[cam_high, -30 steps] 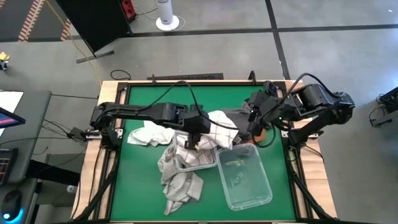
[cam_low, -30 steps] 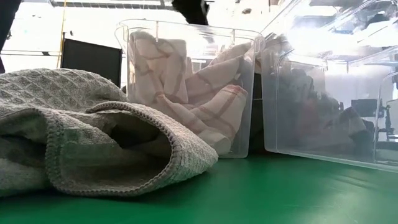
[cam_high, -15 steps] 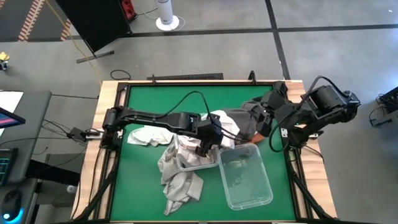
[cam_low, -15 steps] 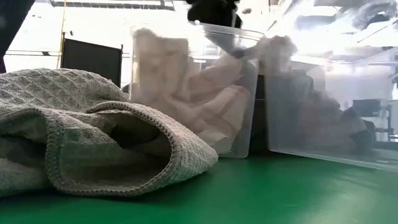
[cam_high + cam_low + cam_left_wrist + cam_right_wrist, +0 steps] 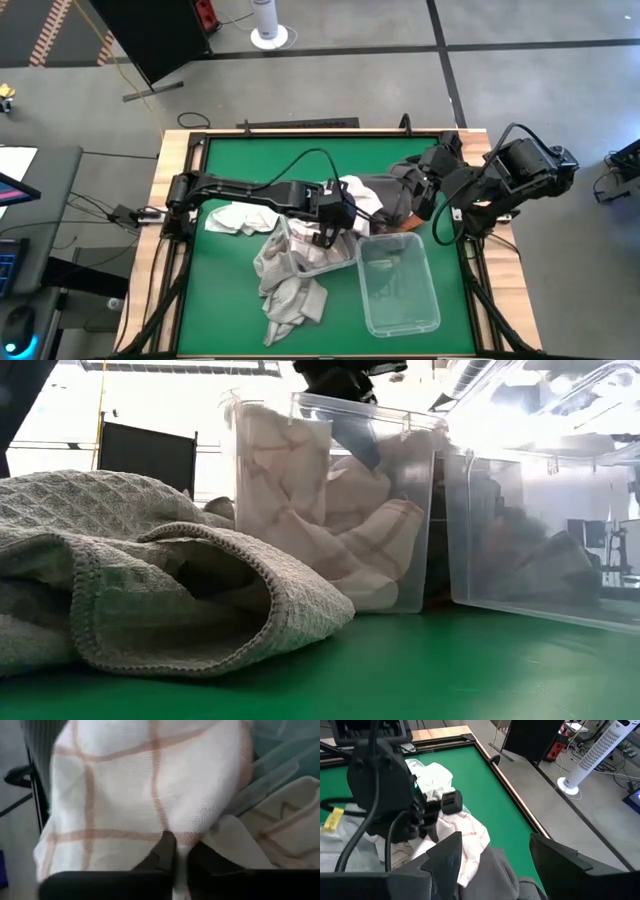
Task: Sort microfiber towel by color & place in baskets
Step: Put the white patterned microfiber towel into the left transparent bin
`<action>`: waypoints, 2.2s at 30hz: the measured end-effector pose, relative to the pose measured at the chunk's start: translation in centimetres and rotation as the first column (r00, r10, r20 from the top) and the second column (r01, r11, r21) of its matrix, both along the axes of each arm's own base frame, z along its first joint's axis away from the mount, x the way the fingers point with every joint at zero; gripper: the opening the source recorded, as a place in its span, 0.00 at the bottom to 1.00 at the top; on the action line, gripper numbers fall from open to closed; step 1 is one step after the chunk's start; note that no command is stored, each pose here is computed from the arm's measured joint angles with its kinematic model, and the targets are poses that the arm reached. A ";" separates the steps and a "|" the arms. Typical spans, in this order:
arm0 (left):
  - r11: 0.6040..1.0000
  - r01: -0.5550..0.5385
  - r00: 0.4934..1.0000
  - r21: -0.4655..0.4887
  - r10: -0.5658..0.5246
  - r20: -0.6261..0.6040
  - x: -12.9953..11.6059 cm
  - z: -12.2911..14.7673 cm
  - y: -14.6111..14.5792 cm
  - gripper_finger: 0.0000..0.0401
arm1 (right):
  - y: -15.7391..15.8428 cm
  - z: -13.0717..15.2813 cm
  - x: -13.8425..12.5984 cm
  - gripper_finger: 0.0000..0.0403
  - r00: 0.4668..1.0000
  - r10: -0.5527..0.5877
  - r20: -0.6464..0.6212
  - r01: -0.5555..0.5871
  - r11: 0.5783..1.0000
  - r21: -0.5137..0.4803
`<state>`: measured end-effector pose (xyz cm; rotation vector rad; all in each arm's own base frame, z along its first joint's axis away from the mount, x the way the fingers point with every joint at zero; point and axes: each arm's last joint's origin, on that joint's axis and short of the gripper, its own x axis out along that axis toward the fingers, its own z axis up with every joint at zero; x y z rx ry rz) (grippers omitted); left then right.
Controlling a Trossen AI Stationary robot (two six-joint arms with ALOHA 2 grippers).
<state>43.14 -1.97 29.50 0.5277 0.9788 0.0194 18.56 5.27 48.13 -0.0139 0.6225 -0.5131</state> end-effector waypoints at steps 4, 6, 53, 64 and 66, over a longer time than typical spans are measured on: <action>1.000 -0.013 1.000 -0.013 0.013 -0.011 -1.6 1.8 -0.2 0.01 | 0.0 0.0 0.0 0.65 1.000 0.000 0.000 0.000 1.000 -0.001; 1.000 -0.016 1.000 -0.024 0.017 0.024 -2.7 3.4 -0.4 0.01 | 0.0 0.0 0.0 0.65 1.000 0.000 -0.001 0.000 1.000 -0.005; 0.934 -0.049 0.994 -0.354 0.079 0.071 -8.4 10.2 -2.2 0.50 | -1.0 0.7 0.9 0.65 0.999 0.014 0.029 -0.012 0.997 -0.073; 0.933 -0.265 0.944 -0.242 0.303 0.132 -5.3 3.6 3.4 0.47 | -0.9 0.7 1.0 0.65 0.999 0.021 0.031 -0.019 0.997 -0.075; 0.923 -0.284 0.946 -0.259 0.313 0.079 -5.5 2.1 4.1 0.47 | -0.9 0.7 1.0 0.65 0.999 0.022 0.030 -0.019 0.997 -0.076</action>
